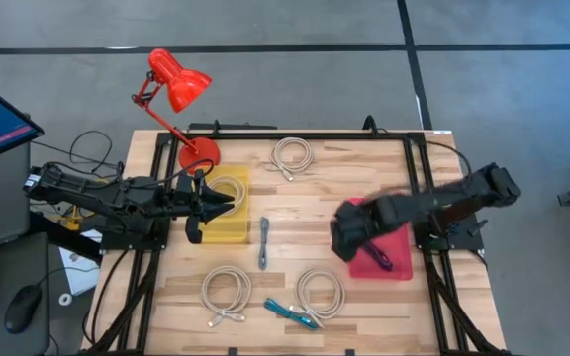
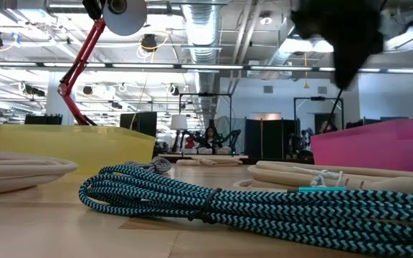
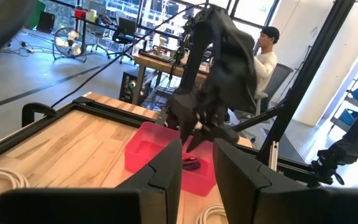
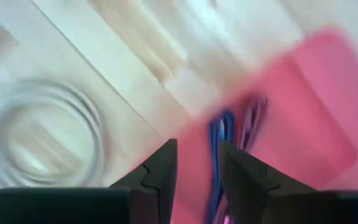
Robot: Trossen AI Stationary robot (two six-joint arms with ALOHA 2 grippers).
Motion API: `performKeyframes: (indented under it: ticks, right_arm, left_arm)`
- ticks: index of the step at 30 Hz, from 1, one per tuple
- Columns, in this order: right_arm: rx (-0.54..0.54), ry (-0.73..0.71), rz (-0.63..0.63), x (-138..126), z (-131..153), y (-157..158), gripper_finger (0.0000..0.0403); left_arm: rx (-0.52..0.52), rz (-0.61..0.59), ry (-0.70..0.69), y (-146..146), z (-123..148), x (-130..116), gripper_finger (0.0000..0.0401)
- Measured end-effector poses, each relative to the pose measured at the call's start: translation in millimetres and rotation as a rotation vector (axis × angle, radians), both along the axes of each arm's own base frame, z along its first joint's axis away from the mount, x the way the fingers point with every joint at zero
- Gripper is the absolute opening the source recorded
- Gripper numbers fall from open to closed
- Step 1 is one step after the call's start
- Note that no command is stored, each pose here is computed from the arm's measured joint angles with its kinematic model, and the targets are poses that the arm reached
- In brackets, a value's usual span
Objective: Pick & Place USB Port
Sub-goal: Put the brown HDMI cable into the yellow bin
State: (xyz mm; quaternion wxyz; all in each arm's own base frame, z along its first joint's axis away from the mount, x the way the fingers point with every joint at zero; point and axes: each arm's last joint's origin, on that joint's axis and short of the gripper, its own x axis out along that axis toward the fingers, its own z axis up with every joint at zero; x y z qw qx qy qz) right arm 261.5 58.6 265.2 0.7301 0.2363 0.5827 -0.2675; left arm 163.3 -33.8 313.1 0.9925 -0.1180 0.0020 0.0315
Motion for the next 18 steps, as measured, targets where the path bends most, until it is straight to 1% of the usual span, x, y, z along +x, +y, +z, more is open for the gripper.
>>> performKeyframes:
  ticks: [4, 9, 12, 14, 18]
  right_arm:
    - [-0.009, -0.105, 0.010, 15, 26, -21, 0.0105]
    - [-0.024, -0.228, 0.053, 27, 49, -40, 0.0104]
    - [-0.039, -0.297, 0.072, 33, 56, -47, 0.0104]
    - [-0.028, -0.327, 0.081, 36, 58, -49, 0.0104]
    - [0.026, -0.309, 0.105, 35, 57, -46, 0.0104]
  left_arm:
    - [0.000, 0.000, 0.000, 0, 0, 0, 0.0090]
    - [0.000, 0.000, 0.000, 0, 0, 0, 0.0090]
    - [0.000, -0.001, 0.000, 0, 0, 0, 0.0090]
    - [0.000, 0.000, 0.000, 0, 0, 0, 0.0090]
    - [0.000, 0.000, 0.000, 0, 0, 0, 0.0090]
